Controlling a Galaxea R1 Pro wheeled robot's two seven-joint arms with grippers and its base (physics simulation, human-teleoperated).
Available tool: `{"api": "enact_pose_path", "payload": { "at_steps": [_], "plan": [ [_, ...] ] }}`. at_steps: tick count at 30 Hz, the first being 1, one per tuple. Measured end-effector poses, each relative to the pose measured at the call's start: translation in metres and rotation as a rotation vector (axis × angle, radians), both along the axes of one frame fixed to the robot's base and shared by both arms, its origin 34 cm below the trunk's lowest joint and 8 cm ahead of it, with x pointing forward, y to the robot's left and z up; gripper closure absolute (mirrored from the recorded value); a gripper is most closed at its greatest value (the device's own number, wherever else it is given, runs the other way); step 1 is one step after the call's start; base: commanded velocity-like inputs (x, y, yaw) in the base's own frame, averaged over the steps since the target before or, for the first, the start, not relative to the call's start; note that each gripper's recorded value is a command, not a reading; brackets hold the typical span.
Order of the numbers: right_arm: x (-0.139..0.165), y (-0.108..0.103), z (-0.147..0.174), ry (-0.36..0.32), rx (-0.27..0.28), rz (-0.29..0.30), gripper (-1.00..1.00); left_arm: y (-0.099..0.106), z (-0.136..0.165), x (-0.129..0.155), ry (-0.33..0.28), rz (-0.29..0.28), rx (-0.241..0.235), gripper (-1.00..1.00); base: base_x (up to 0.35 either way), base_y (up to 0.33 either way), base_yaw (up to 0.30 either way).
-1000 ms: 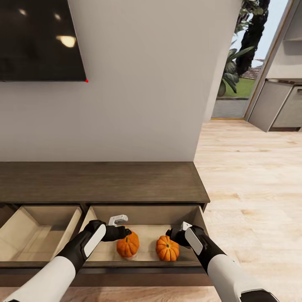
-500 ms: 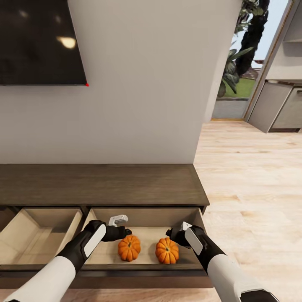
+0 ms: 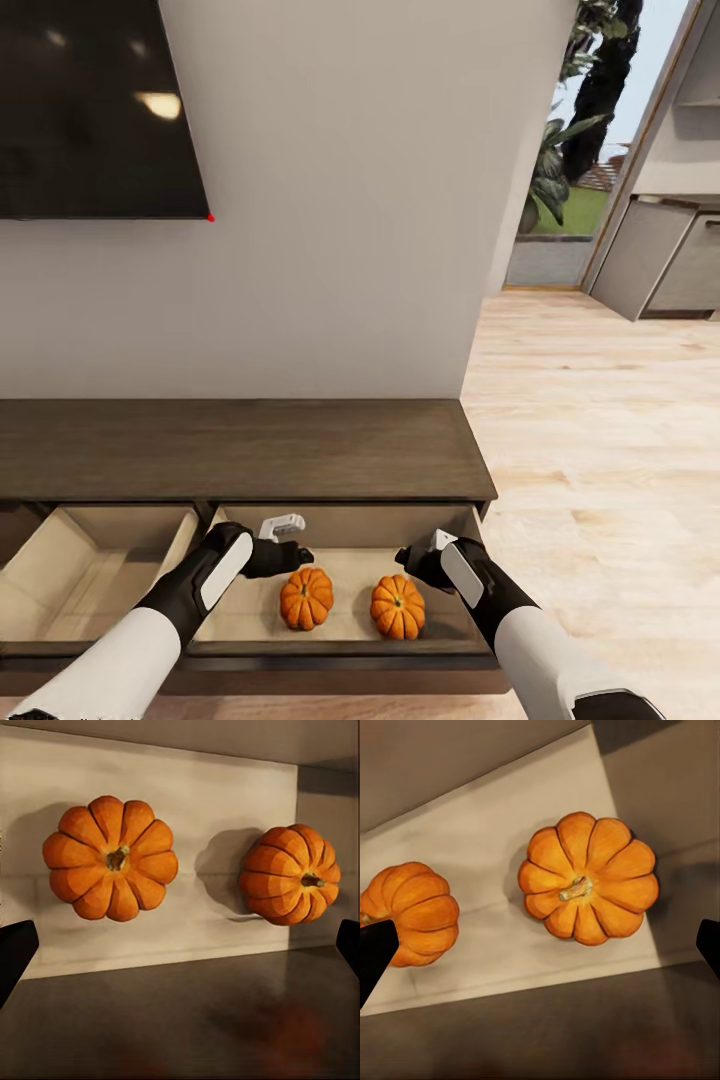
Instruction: Place each of the two pumpkins and all three candles from the living room inside a cabinet in the living room (use any cabinet), then make sure every cabinet is closed, and position the cauldron so it is next to a table in the living room.
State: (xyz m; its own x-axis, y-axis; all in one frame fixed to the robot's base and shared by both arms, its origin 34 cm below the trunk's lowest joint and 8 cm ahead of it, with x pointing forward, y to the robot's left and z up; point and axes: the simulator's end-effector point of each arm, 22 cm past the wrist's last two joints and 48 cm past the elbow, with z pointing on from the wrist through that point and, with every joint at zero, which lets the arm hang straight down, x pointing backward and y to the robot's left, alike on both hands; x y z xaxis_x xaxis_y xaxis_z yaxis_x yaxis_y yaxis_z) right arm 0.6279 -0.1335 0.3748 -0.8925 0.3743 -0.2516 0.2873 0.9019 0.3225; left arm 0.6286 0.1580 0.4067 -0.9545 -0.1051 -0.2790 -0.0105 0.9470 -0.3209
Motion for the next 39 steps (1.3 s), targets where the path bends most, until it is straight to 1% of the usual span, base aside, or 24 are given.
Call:
{"api": "enact_pose_path", "payload": {
  "at_steps": [4,11,17,20,23,32,34,39],
  "plan": [
    [0.002,0.0,0.009,0.006,0.001,0.003,-1.0,-0.001,0.009,-0.001,0.023,-0.009,-0.001,-1.0,0.0,0.0,0.0],
    [0.0,0.003,0.024,0.03,0.007,0.017,-1.0,0.005,0.024,-0.003,0.064,-0.017,0.031,-1.0,0.0,0.0,0.0],
    [0.003,0.004,0.037,0.033,0.009,0.018,-1.0,0.008,0.036,-0.006,0.096,-0.023,0.042,-1.0,0.0,0.0,0.0],
    [0.003,0.004,0.039,0.034,0.01,0.018,-1.0,0.008,0.041,-0.008,0.128,-0.037,0.045,-1.0,0.0,0.0,0.0],
    [0.003,0.002,0.038,0.039,0.001,0.014,-1.0,0.009,0.043,-0.01,0.142,-0.044,0.048,-1.0,0.0,0.0,0.0],
    [0.003,-0.002,0.038,0.045,-0.016,0.006,-1.0,0.008,0.044,-0.012,0.155,-0.053,0.048,-1.0,0.0,0.0,0.0],
    [0.004,-0.002,0.043,0.045,-0.017,0.006,-1.0,0.005,0.049,-0.016,0.179,-0.067,0.045,-1.0,0.0,0.0,0.0],
    [0.006,-0.003,0.053,0.045,-0.018,0.005,-1.0,0.001,0.065,-0.015,0.188,-0.084,0.04,-1.0,0.0,0.0,0.0]
  ]
}}
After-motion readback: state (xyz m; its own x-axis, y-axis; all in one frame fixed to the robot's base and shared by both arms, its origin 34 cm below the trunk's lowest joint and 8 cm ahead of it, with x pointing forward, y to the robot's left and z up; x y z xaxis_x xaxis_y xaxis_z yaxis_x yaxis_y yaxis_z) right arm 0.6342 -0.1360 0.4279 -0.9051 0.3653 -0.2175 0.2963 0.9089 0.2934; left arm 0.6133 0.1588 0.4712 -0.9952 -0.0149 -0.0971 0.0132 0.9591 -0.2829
